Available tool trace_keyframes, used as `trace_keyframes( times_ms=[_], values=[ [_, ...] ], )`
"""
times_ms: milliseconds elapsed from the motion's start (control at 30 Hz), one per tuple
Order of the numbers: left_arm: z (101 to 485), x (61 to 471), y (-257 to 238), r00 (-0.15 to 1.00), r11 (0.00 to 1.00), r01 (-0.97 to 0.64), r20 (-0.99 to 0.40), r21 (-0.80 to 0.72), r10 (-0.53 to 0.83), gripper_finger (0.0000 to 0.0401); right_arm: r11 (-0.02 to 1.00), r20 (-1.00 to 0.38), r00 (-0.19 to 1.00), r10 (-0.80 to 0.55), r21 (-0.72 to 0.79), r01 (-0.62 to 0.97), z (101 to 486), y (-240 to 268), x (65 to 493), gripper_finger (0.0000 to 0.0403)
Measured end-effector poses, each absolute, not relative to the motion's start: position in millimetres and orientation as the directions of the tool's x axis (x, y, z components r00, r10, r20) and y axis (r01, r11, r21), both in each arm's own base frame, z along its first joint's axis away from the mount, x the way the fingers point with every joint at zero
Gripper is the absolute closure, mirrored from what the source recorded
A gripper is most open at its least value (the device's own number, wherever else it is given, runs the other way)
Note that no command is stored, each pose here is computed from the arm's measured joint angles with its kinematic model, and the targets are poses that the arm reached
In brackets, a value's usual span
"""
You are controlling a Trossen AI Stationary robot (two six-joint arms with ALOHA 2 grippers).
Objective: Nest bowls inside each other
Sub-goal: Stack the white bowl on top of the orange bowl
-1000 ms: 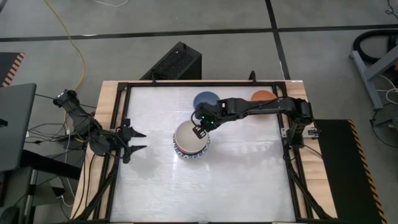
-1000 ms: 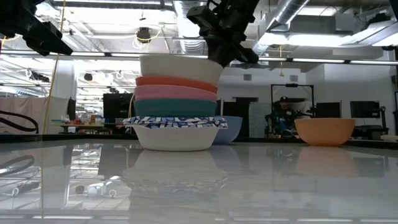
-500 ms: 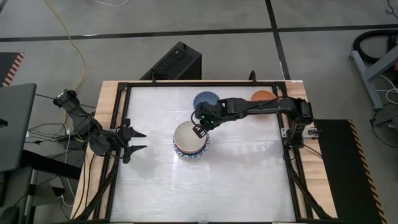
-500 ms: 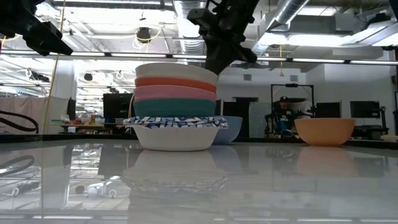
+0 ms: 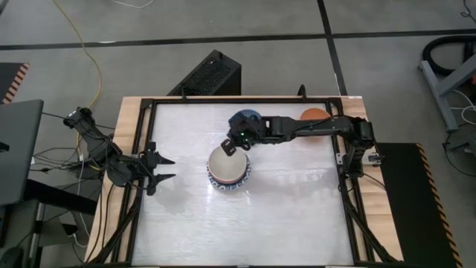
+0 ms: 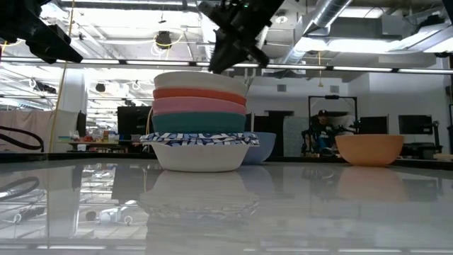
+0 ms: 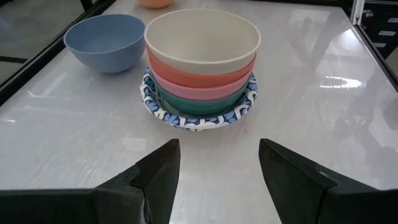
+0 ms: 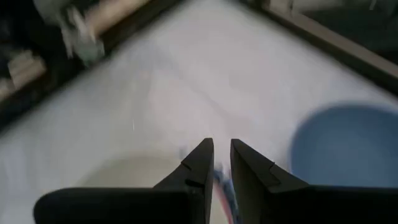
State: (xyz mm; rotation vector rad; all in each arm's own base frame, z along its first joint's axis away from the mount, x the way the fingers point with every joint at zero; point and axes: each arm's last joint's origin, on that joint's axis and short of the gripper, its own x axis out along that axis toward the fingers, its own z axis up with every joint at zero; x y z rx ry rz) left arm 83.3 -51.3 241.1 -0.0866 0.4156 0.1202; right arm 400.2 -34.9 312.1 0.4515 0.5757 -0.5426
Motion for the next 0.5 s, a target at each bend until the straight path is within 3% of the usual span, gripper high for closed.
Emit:
trace_keyframes(
  times_ms=[200, 500],
  values=[
    [241, 83, -51, 0.908, 0.990, -0.131, -0.409, -0.060, 0.095, 0.0193, 0.774, -0.473, 0.783, -0.404, 0.279, 0.568, 297, -26, 409, 0.0328],
    [241, 83, -51, 0.908, 0.989, -0.133, -0.408, -0.060, 0.097, 0.0193, 0.776, -0.391, 0.824, -0.410, 0.326, 0.541, 268, -23, 409, 0.0328]
  ],
)
